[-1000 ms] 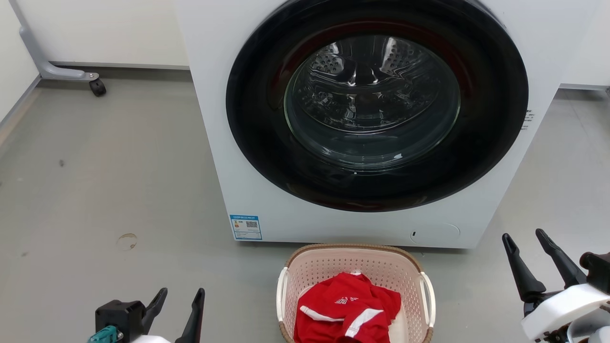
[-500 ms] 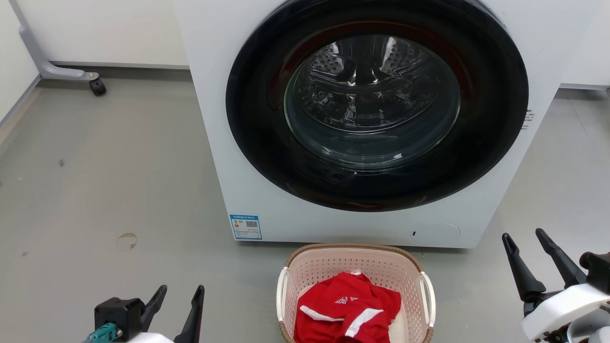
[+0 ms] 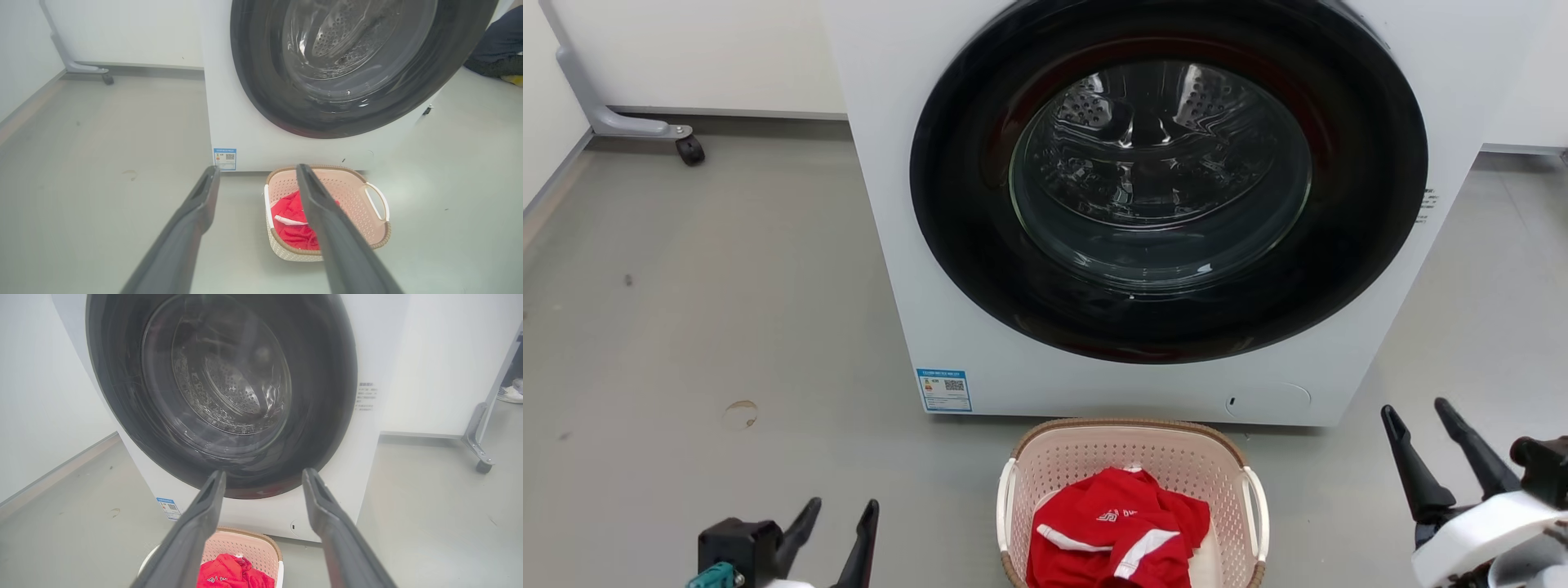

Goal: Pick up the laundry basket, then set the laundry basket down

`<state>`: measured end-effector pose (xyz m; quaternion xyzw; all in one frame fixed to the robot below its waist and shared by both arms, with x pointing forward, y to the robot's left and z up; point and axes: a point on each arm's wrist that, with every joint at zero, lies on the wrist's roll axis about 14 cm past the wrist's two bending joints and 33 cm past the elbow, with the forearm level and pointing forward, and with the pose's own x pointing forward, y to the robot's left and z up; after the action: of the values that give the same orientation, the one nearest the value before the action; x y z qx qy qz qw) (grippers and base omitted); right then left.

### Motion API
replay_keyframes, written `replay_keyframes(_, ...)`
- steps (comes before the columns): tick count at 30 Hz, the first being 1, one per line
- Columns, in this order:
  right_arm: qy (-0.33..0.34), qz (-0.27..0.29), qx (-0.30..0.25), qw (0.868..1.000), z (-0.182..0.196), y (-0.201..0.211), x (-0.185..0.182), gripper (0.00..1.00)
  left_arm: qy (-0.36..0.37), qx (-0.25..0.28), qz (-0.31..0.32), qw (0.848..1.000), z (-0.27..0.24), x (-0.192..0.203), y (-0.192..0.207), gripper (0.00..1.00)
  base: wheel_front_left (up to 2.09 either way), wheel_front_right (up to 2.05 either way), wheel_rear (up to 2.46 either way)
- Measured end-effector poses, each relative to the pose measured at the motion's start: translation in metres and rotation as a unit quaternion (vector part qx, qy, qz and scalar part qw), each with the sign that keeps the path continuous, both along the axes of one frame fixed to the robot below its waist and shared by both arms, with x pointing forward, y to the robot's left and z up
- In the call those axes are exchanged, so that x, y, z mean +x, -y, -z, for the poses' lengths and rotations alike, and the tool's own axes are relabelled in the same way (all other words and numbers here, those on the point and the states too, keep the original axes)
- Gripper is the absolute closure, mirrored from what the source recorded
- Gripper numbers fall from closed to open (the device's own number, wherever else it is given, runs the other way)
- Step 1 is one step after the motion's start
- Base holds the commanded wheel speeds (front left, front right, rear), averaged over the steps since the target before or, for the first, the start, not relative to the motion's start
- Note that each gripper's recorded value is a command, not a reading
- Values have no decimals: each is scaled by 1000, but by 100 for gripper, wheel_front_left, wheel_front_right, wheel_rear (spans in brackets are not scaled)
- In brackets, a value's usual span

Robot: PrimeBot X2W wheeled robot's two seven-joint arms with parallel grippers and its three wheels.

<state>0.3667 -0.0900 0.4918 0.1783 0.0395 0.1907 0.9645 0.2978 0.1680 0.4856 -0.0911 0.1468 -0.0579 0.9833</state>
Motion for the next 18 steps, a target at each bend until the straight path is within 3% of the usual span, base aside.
replay_keyframes(1,-4,-1,1,1000,2,-1,-1,100,-4,1,2,1000,3,-1,1,100,0,0,0)
replay_keyframes(6,-64,-6,24,998,35,-20,-24,100,-57,-23,2,998,35,-20,19,100,0,0,0)
replay_keyframes(18,-88,24,70,993,37,-6,-20,100,-71,-76,-11,995,37,-11,18,100,0,0,0)
